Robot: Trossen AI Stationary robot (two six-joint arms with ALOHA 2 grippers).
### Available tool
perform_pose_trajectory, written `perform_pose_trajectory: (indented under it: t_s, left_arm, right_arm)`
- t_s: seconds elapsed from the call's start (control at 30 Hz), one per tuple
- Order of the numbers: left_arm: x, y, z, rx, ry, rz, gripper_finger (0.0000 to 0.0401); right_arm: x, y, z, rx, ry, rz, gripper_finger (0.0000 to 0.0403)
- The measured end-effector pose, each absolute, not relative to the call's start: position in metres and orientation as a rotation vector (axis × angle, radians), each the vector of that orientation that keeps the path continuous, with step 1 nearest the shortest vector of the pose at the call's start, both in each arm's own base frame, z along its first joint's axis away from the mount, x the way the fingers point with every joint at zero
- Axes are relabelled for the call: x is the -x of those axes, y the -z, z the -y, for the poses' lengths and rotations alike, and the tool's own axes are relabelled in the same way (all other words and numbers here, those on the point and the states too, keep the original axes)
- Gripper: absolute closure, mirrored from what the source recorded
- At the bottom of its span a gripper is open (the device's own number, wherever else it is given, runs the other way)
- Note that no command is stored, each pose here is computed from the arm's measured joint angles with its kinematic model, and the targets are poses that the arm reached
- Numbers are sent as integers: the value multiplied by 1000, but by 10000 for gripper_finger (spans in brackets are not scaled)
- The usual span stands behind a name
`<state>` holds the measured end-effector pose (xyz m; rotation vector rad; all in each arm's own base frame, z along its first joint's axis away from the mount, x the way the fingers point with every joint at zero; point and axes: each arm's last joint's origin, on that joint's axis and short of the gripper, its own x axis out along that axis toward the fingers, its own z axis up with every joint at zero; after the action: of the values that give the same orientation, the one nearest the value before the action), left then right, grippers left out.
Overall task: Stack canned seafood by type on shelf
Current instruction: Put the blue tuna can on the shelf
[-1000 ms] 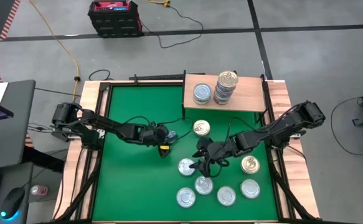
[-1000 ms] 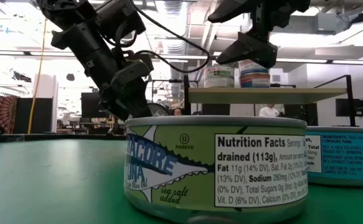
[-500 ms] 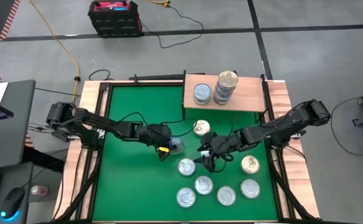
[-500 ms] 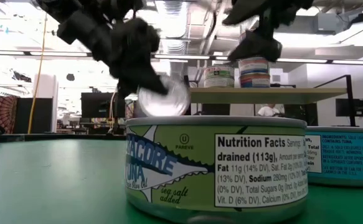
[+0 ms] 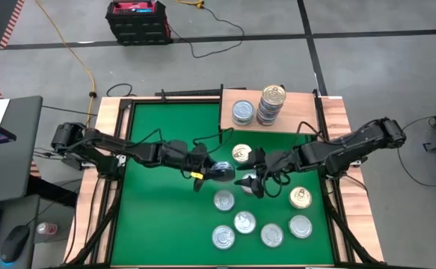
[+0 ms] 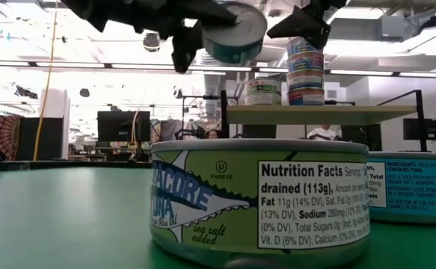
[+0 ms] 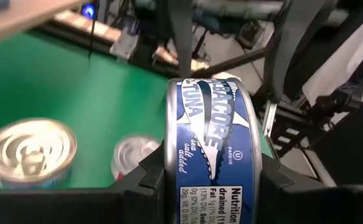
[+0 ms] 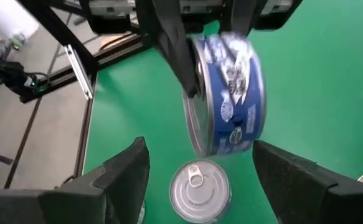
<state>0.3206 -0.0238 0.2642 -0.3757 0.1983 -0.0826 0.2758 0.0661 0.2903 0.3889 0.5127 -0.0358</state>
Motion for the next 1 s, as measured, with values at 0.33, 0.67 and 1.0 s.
perform_pose_trajectory:
  t_s: [0.33, 0.67, 1.0]
  left_arm:
    - [-328, -293, 25, 317, 123, -107, 272]
    - [-327, -294, 30, 315, 147, -102, 272]
    - [-327, -294, 34, 316, 160, -108, 272]
  right_arm:
    - [-278, -294, -66, -383, 24, -473, 96]
    - [-284, -306, -59, -374, 40, -331, 104]
    - [-285, -308, -59, -371, 26, -306, 212]
